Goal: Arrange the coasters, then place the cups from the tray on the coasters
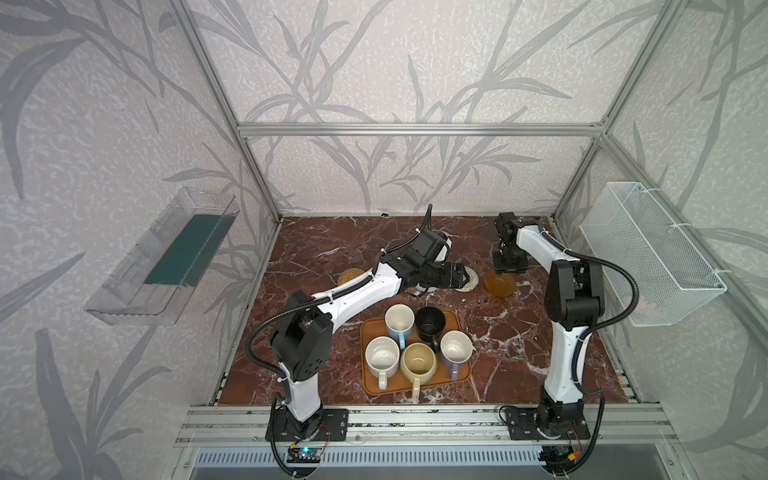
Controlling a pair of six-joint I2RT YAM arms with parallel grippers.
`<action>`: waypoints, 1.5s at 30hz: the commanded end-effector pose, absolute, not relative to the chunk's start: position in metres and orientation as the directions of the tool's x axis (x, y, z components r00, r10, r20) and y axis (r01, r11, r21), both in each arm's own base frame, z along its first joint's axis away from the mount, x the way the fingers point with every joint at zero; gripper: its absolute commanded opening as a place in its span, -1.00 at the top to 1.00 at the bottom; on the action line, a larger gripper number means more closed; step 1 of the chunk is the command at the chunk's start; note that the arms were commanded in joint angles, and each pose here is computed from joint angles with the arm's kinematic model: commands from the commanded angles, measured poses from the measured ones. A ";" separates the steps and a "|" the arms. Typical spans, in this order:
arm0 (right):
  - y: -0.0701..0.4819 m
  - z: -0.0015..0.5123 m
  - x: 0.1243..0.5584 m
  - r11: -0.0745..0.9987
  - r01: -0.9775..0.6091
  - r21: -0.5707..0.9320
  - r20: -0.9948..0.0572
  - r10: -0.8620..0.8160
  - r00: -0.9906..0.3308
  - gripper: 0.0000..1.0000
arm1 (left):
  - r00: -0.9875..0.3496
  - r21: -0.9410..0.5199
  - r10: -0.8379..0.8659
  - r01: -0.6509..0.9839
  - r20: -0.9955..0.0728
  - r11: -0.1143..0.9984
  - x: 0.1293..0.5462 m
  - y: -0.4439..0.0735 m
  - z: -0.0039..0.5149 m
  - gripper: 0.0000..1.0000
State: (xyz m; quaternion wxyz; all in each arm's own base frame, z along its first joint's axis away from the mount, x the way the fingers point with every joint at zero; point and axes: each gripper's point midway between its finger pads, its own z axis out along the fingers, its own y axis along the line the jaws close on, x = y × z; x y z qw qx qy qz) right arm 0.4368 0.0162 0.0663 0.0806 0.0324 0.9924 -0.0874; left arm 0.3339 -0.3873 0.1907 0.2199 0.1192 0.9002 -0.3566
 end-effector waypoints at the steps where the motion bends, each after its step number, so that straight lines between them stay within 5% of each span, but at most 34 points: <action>1: 0.031 0.118 0.426 0.990 0.065 -0.123 -0.257 0.031 -0.966 -0.70 | -0.848 -0.586 0.024 0.386 -0.529 0.713 0.331 -0.372 0.225 -0.87; 2: 0.034 0.131 0.423 0.990 0.063 -0.127 -0.284 0.024 -0.959 -1.00 | -0.844 -0.585 0.018 0.388 -0.536 0.712 0.330 -0.368 0.232 -0.91; 8: 0.068 0.189 0.383 0.996 -0.035 -0.086 -0.385 -0.066 -0.920 -0.98 | -0.836 -0.569 0.002 0.376 -0.549 0.732 0.313 -0.336 0.255 -0.99; 17: 0.157 0.227 0.290 0.915 -0.244 0.321 -0.510 -0.050 -0.859 -0.98 | -0.853 -0.447 0.014 0.288 -0.522 0.847 0.268 -0.259 0.249 -0.97; 27: 0.223 0.218 0.210 0.821 -0.375 0.430 -0.516 -0.118 -0.849 -0.98 | -0.916 -0.351 0.031 0.184 -0.399 0.918 0.228 -0.214 0.190 -0.45; 34: 0.234 0.210 0.199 0.792 -0.371 0.484 -0.523 -0.078 -0.849 -1.00 | -0.947 -0.269 0.081 0.169 -0.312 0.948 0.209 -0.208 0.164 -0.14; 45: 0.249 0.190 0.191 0.794 -0.375 0.479 -0.490 -0.113 -0.865 -0.98 | -0.951 -0.232 0.146 0.212 -0.271 0.949 0.195 -0.232 0.142 -0.02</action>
